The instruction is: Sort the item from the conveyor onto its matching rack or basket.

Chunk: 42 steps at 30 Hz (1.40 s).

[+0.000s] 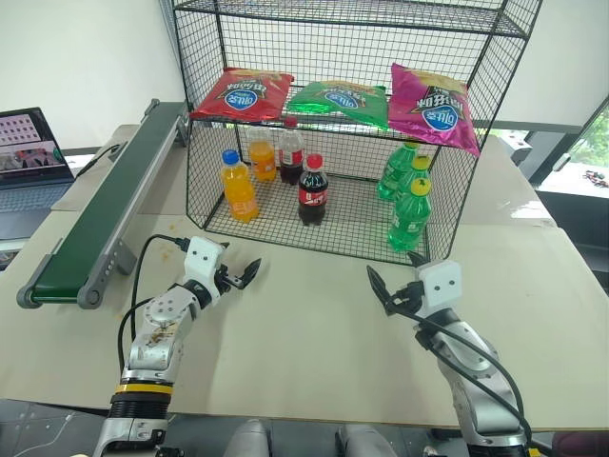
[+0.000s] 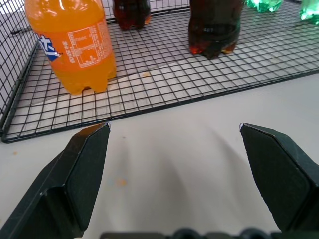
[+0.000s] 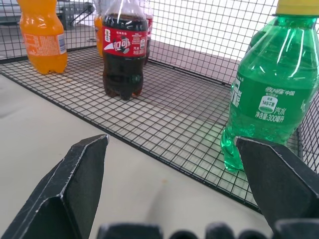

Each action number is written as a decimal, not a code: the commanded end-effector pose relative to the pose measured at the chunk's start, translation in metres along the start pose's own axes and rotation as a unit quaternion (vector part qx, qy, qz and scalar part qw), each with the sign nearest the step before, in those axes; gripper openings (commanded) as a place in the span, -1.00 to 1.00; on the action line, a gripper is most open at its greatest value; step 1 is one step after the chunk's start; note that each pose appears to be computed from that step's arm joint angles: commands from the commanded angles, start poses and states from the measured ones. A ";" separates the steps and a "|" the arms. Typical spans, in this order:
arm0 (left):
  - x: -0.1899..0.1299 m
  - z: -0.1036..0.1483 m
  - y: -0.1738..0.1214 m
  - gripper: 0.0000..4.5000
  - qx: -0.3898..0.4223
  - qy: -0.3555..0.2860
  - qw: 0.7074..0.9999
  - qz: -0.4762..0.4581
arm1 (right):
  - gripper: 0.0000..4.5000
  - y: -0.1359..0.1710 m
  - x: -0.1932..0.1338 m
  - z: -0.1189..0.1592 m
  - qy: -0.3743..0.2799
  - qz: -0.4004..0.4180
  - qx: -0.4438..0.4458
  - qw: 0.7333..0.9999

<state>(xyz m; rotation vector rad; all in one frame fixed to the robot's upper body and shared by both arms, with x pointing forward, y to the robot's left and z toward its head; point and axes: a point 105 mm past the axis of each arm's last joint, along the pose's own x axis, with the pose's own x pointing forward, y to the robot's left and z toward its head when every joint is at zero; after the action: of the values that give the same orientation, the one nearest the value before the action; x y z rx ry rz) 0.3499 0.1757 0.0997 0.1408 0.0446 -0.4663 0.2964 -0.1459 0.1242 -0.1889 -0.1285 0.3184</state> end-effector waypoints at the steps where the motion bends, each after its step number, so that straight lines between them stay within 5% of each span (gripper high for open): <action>1: -0.003 0.017 0.005 0.96 0.007 -0.025 1.000 -0.003 | 1.00 0.000 -0.001 0.013 -0.021 -0.005 -0.001 1.000; 42: -0.006 0.026 0.020 0.96 0.043 -0.033 0.998 0.008 | 1.00 0.016 0.010 0.014 -0.023 0.009 0.006 1.000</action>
<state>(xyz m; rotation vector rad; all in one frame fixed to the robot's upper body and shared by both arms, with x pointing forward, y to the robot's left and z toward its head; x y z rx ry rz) 0.3548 0.1896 0.1111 0.1910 0.0233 -0.4664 0.2991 -0.1263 0.1255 -0.1731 -0.1308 0.3368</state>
